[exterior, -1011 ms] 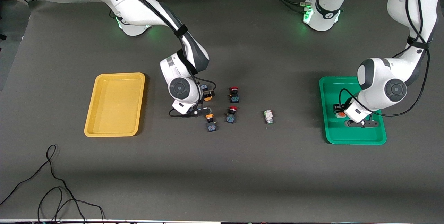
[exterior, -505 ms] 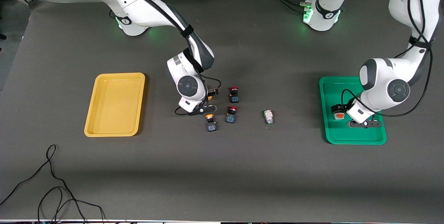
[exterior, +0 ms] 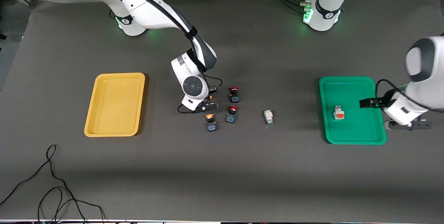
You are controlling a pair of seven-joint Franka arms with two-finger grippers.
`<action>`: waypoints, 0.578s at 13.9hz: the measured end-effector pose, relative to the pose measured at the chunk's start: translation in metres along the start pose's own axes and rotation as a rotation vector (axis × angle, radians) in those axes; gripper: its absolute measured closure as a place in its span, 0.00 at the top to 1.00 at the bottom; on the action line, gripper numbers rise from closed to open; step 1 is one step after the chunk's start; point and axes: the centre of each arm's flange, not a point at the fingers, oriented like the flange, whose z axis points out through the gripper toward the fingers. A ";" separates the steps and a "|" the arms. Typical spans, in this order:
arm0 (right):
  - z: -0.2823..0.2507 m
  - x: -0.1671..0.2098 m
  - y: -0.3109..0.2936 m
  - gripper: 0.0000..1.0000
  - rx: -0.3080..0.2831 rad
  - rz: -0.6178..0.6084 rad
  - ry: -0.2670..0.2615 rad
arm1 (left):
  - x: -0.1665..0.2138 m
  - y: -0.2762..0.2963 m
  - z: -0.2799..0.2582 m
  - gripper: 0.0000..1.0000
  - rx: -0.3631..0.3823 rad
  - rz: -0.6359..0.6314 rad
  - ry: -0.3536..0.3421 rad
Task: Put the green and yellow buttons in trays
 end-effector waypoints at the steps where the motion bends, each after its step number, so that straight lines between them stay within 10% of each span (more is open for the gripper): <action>1: -0.003 0.000 -0.001 0.58 0.002 -0.003 0.005 | 0.000 0.010 -0.016 1.00 -0.003 0.008 0.005; 3: -0.015 0.001 -0.001 0.43 -0.029 -0.009 0.034 | -0.001 0.048 -0.028 1.00 -0.012 -0.004 0.015; 8: -0.134 -0.001 0.043 0.43 -0.044 0.076 0.075 | -0.021 0.205 -0.025 1.00 -0.022 -0.082 0.051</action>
